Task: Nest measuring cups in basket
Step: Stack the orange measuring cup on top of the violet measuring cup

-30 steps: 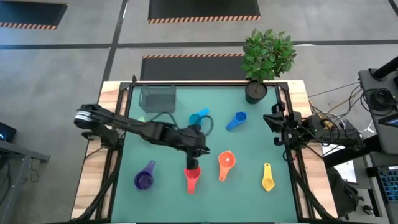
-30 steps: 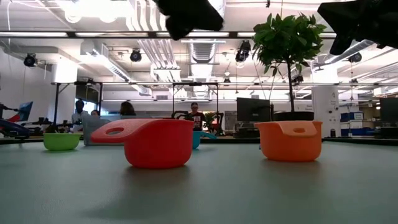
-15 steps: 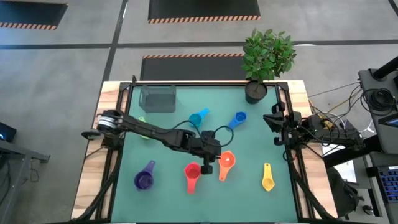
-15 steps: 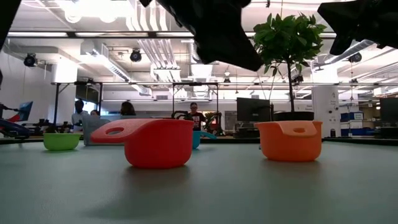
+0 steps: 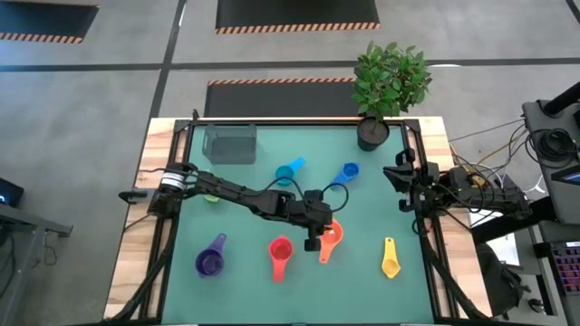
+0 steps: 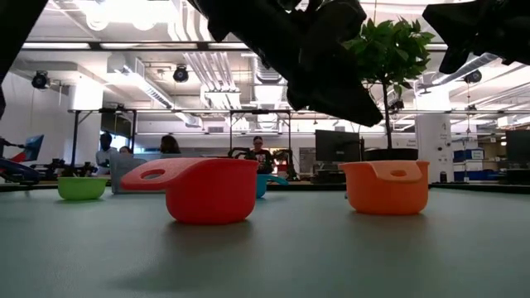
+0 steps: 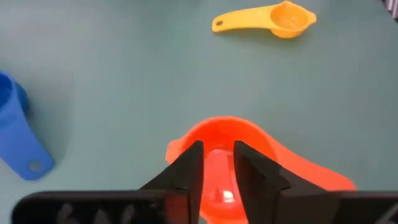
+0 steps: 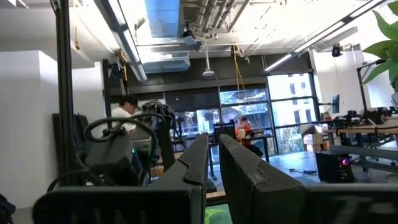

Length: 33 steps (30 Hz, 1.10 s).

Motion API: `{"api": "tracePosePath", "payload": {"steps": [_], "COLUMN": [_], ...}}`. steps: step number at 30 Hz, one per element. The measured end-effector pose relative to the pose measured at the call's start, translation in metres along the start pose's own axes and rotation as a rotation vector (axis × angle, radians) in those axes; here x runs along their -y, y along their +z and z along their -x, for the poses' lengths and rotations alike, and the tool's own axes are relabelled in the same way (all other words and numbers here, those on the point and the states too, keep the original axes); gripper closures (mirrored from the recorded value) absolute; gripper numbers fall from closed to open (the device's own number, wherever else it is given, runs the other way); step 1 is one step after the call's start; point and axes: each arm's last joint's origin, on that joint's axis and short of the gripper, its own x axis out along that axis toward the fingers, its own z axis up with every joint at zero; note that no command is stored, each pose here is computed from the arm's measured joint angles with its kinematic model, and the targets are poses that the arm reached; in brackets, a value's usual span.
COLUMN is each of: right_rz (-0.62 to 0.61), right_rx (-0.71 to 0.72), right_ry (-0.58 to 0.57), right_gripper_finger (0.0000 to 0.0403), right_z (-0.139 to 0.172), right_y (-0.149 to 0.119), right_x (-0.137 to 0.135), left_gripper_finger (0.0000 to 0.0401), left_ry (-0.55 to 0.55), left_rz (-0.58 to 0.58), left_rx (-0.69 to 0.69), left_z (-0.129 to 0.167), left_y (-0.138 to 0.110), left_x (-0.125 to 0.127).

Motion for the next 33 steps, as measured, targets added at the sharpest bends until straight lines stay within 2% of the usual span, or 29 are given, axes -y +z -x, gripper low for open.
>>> {"api": "tracePosePath", "payload": {"steps": [8,13,22,33], "right_rz": [0.001,0.0,0.001,0.002], "right_rx": [0.0,-0.002,-0.007,-0.009], "right_ry": [0.0,-0.002,-0.002,-0.003], "right_gripper_finger": [0.0374,0.0374,0.0374,0.0374], "right_z": [0.0,0.0,0.0,0.0], "right_y": [0.0,0.0,-0.001,-0.001], "right_x": [0.0,0.0,0.0,0.0], "left_gripper_finger": [0.0243,0.0217,0.0214,0.0229], "left_ry": [0.028,0.039,0.045,0.056], "left_rz": [-0.088,-0.122,-0.117,-0.119], "left_rx": [0.127,0.112,0.061,0.028], "left_z": [-0.003,-0.02,-0.048,-0.049], "left_y": [0.01,-0.002,-0.026,-0.028], "left_x": [-0.004,-0.007,-0.011,-0.016]}}
